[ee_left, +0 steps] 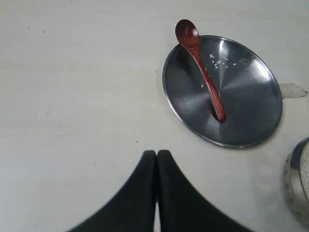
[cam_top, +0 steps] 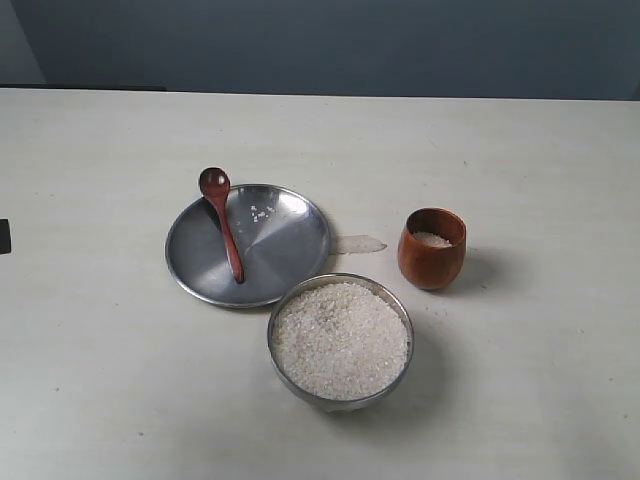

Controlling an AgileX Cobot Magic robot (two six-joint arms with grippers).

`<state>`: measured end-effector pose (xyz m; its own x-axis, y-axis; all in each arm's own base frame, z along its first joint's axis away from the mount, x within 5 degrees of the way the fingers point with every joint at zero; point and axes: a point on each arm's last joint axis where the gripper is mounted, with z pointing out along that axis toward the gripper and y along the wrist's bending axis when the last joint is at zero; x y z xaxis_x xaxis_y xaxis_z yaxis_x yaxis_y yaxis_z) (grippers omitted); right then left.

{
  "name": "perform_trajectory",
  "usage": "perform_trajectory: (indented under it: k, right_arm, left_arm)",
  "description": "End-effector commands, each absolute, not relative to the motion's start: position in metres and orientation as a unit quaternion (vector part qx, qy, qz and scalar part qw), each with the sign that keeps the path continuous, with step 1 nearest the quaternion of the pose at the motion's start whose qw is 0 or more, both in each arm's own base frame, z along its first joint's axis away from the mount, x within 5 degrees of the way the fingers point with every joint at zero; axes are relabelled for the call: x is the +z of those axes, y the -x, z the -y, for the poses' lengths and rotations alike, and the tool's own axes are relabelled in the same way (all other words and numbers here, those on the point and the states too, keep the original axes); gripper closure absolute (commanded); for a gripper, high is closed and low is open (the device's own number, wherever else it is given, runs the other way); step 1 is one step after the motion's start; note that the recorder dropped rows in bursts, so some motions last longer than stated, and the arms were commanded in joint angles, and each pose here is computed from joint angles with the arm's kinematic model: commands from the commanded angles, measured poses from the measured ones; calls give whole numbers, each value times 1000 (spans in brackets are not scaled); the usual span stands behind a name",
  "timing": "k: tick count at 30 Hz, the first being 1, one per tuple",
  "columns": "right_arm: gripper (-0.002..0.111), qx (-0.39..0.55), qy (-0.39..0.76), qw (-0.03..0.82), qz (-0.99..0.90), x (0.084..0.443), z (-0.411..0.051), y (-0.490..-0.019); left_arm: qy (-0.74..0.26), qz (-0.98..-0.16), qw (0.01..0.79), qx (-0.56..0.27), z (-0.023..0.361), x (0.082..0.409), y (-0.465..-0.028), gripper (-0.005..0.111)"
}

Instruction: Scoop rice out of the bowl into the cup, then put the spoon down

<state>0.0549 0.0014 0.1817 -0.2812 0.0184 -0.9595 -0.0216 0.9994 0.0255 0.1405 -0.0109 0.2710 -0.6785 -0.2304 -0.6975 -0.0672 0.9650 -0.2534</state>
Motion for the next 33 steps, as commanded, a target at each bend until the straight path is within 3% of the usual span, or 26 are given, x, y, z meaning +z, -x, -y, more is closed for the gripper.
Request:
perform_trajectory:
  k: [1,11,22,33]
  right_arm:
    - [108,17,-1,607,-795,182,-1,-55]
    - [108,48,39,605,-794,182,-7,-55]
    - [108,49,39,605,-794,182,-7,-55]
    - [108,49,39,605,-794,182,-7,-55]
  left_arm:
    - [80,-908,398,-99,10,273,-142,106]
    - [78,-902,413,-100,10,277,-136,106]
    - [66,-852,509,-106,10,303,-100,106]
    - [60,-825,551,-109,10,312,-81,106]
